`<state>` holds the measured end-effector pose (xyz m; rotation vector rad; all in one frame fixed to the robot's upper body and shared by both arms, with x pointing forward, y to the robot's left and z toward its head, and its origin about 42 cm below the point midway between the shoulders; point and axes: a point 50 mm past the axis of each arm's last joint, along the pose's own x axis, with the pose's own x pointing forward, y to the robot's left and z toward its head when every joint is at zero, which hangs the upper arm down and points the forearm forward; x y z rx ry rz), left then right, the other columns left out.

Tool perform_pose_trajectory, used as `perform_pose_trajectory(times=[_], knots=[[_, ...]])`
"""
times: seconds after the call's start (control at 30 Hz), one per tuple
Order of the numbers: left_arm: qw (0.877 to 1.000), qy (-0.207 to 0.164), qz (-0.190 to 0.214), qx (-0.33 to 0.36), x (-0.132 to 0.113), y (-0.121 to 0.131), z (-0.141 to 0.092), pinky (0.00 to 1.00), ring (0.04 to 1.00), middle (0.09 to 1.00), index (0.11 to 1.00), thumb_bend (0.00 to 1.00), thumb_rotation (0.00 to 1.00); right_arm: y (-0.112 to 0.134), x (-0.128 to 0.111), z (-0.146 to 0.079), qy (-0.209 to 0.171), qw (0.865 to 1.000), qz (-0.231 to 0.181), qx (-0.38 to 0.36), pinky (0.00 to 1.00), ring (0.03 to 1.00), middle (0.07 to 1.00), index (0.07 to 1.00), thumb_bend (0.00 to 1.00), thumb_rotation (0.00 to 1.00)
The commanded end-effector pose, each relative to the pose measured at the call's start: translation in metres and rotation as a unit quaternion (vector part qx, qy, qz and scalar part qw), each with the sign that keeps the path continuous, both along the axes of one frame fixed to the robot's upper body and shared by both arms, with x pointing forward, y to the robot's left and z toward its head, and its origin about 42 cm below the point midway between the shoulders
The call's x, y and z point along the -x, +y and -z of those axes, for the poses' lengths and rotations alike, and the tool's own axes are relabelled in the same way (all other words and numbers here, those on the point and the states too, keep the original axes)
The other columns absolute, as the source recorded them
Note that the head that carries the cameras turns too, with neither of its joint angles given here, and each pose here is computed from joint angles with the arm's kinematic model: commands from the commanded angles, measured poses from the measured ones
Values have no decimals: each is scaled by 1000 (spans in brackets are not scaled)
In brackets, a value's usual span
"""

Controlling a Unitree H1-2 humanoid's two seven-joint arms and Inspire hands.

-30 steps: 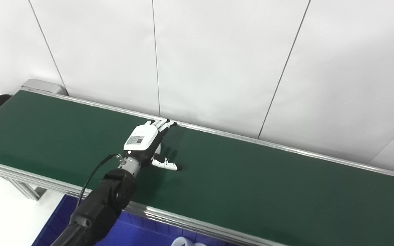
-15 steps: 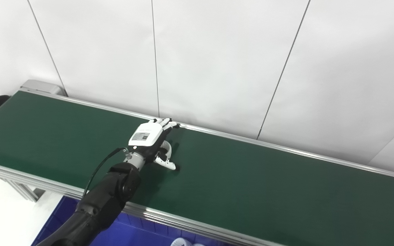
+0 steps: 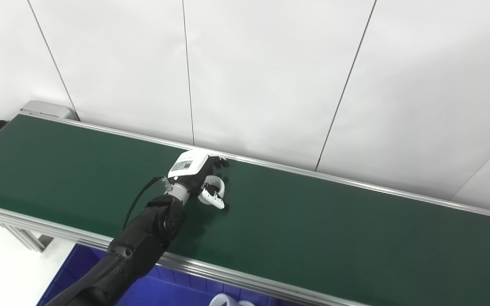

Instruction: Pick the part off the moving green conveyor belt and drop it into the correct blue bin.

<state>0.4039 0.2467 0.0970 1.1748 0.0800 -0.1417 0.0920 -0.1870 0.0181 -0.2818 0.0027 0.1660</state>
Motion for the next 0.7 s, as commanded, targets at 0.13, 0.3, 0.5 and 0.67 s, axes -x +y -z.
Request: perform_pose_trajectory(times=[0.13, 0.3, 0.5, 0.67], knots=[[992, 65, -32, -103, 14, 17, 3, 297, 407, 463, 528, 515, 0, 1, -3, -10, -39, 999, 3, -23, 734, 817, 791, 820, 855, 436], [982, 106, -24, -154, 16, 14, -5, 313, 423, 481, 513, 515, 0, 2, -4, -11, -43, 999, 5, -24, 729, 815, 790, 820, 847, 431], [979, 125, -9, -163, 23, 15, -11, 318, 456, 509, 492, 501, 0, 2, -4, -12, -42, 999, 8, -27, 754, 820, 793, 829, 845, 433], [991, 61, -19, -113, 26, 13, -12, 320, 385, 467, 536, 498, 0, 3, -3, -12, -44, 999, 7, -24, 753, 819, 794, 832, 845, 446]])
